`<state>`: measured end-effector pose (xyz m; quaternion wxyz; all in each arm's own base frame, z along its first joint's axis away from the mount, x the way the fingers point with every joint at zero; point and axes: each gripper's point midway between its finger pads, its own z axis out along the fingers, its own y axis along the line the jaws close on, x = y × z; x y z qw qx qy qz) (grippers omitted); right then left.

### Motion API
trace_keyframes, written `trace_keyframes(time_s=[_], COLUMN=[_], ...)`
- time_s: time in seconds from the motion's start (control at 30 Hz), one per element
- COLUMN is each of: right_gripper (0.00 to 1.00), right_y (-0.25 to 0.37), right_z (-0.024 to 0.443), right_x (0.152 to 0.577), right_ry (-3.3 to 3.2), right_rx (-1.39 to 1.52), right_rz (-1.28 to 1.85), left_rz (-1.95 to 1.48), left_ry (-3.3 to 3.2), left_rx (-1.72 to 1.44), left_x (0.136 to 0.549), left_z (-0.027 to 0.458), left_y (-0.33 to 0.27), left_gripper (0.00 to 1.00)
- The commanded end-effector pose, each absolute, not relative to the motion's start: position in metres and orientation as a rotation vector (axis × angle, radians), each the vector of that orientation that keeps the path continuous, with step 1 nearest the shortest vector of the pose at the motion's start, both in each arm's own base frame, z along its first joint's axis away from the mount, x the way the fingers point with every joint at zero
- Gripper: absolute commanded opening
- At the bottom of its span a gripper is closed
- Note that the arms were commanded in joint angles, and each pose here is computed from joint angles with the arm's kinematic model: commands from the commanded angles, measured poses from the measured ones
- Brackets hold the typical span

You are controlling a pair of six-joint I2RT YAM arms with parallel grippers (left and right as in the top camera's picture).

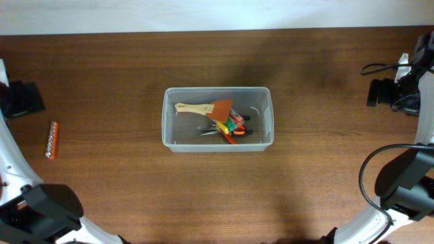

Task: Pack container
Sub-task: 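Withdraw the left gripper left toward the orange socket rail, then align the left gripper above the orange socket rail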

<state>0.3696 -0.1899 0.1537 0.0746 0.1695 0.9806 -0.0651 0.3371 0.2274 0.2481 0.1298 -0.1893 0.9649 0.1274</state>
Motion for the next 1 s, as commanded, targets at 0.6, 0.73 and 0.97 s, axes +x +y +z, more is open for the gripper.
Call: trace_keyframes(time_s=[0.6, 0.73, 0.97], right_gripper=[0.99, 0.99, 0.99], right_y=[-0.192, -0.192, -0.192], right_z=[0.152, 0.152, 0.152], right_x=[0.369, 0.369, 0.369], right_ry=[2.939, 2.94, 2.94], right_rx=[0.53, 0.53, 0.53], right_rz=[-0.191, -0.191, -0.191], left_rz=[0.34, 0.308, 0.238], left_ry=[2.873, 2.912, 3.0], left_rx=[-0.145, -0.114, -0.117], left_x=[0.358, 0.355, 0.357], left_z=[0.17, 0.155, 0.114], left_y=[0.242, 0.247, 0.25], left_gripper=[0.99, 0.99, 0.99])
